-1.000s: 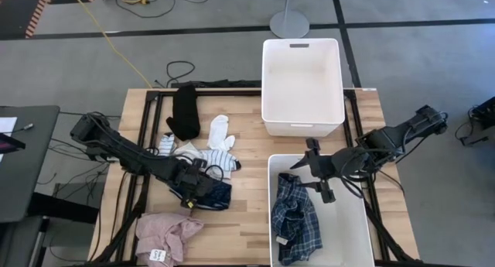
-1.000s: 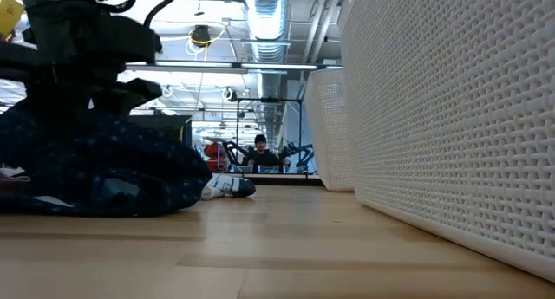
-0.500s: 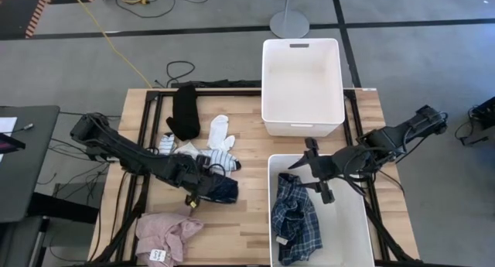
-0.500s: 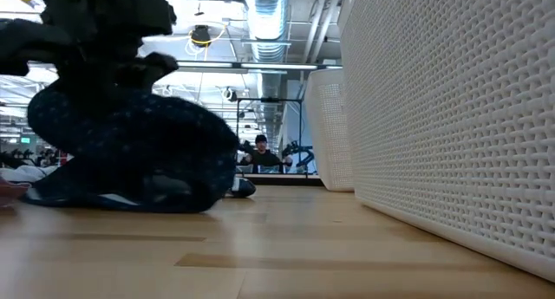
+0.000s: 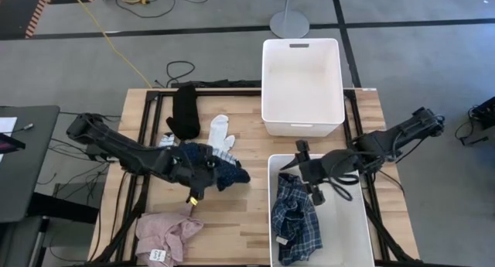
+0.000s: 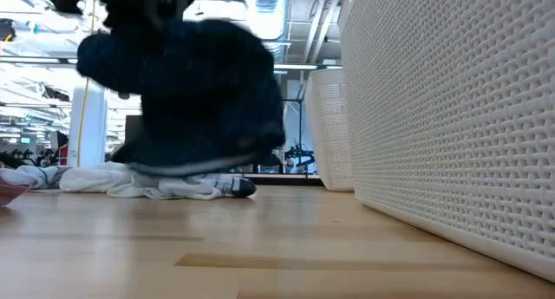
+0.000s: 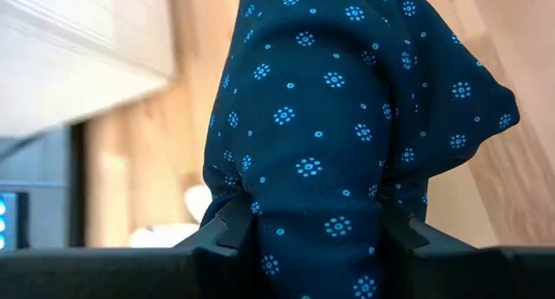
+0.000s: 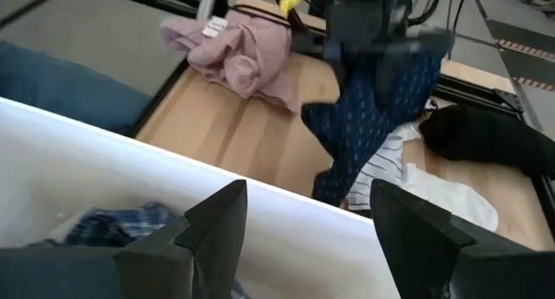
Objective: Sort clothes
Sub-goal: Put the blue polo shirt into the bottom white laundry bin
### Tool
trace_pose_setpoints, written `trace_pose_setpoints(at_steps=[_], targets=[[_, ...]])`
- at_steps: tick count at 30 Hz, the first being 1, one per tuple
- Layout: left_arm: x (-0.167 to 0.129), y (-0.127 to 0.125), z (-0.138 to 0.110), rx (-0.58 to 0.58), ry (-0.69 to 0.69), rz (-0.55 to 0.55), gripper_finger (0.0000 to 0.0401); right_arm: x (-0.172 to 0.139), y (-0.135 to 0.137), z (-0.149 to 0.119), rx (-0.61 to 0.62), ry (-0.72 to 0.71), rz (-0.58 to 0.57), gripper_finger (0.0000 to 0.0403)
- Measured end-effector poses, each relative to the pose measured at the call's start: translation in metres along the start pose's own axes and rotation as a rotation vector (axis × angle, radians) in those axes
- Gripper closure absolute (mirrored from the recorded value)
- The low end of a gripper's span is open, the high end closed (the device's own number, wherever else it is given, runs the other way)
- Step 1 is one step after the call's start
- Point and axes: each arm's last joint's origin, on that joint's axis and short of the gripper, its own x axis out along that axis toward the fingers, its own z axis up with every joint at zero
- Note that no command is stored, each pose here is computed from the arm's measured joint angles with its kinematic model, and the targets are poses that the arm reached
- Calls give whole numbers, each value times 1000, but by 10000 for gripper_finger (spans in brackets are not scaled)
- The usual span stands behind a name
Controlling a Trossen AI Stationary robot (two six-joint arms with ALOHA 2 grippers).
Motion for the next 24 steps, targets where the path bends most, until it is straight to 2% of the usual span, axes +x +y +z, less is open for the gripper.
trace_pose_setpoints(at_steps=[7,15,20,24], targets=[[-46,30,12,-25,-162,124,279,24,-9,-4,-23,60,-87,142],[-100,51,21,-36,-500,144,279,32,-26,-2,-66,58,-246,142],[-116,58,32,-11,-703,151,279,42,-34,8,-124,-30,-289,142],[-115,61,42,45,-772,199,279,52,-35,17,-212,-114,-319,142]])
